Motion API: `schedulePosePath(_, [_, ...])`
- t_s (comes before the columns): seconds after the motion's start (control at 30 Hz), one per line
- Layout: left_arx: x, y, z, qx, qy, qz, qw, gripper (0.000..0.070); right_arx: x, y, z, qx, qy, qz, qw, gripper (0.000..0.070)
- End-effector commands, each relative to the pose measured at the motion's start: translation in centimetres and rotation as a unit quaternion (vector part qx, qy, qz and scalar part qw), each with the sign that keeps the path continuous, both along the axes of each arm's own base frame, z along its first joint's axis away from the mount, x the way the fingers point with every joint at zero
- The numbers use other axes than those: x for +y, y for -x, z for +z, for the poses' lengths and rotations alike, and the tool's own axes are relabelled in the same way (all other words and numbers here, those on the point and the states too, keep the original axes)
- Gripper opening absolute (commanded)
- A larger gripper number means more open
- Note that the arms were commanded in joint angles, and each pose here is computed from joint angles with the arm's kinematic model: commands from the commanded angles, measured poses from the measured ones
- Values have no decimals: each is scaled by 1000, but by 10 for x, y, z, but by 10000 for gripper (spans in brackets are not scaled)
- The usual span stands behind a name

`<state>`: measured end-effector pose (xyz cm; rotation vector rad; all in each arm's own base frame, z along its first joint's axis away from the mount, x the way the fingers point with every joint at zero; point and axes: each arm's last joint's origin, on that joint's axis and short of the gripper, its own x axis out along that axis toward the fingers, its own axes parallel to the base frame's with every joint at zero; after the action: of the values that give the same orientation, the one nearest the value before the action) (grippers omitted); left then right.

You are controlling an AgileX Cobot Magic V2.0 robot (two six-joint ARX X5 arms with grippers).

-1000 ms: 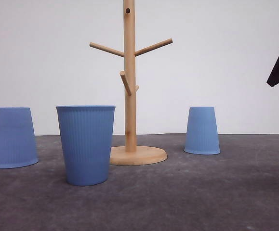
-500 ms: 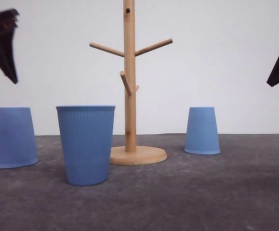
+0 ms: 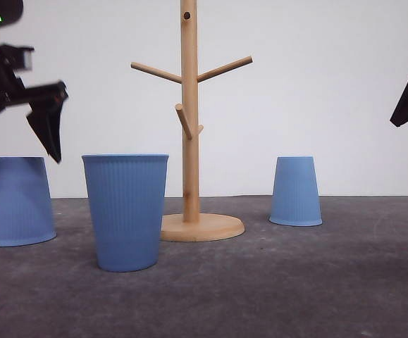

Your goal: Place three cups

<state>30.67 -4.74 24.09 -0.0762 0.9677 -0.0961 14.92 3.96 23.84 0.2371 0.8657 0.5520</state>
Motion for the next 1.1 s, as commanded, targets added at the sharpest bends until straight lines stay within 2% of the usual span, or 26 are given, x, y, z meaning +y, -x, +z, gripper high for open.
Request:
schedulePosePath(0.0, [-1, -8, -3, -4, -7, -2, 1000, 638, 0, -2, 5, -15, 3, 3, 1000, 441])
schedulePosePath(0.13, [-1, -14, -11, 0, -10, -2, 1000, 633, 0, -2, 5, -15, 3, 3, 1000, 441])
schedulePosePath(0.2, [-2, -15, -11, -3, -10, -1, 1000, 606, 0, -2, 5, -14, 3, 3, 1000, 441])
schedulePosePath(0.23, [-1, -15, -11, -6, -11, 0, 1000, 573, 0, -2, 5, -14, 2, 2, 1000, 441])
schedulePosePath(0.33, [-1, -15, -10, -8, -18, -1, 1000, 407, 0, -2, 5, -14, 2, 2, 1000, 441])
schedulePosePath(0.37, [-1, -15, -10, -8, -19, -2, 1000, 382, 0, -2, 5, -14, 2, 2, 1000, 441])
schedulePosePath(0.63, [-1, -13, -5, -13, -18, -1, 1000, 374, 0, -2, 5, -14, 2, 2, 1000, 441])
schedulePosePath(0.8, [2, -7, 21, -39, -8, 4, 999, 375, 0, -2, 5, -14, 2, 2, 1000, 441])
schedulePosePath(0.93, [7, -4, 56, -65, 40, 8, 997, 375, 0, -2, 5, -14, 2, 2, 1000, 441])
schedulePosePath(1.07, [18, -7, 92, -96, 105, 15, 990, 376, 0, -2, 5, -14, 2, 2, 1000, 441])
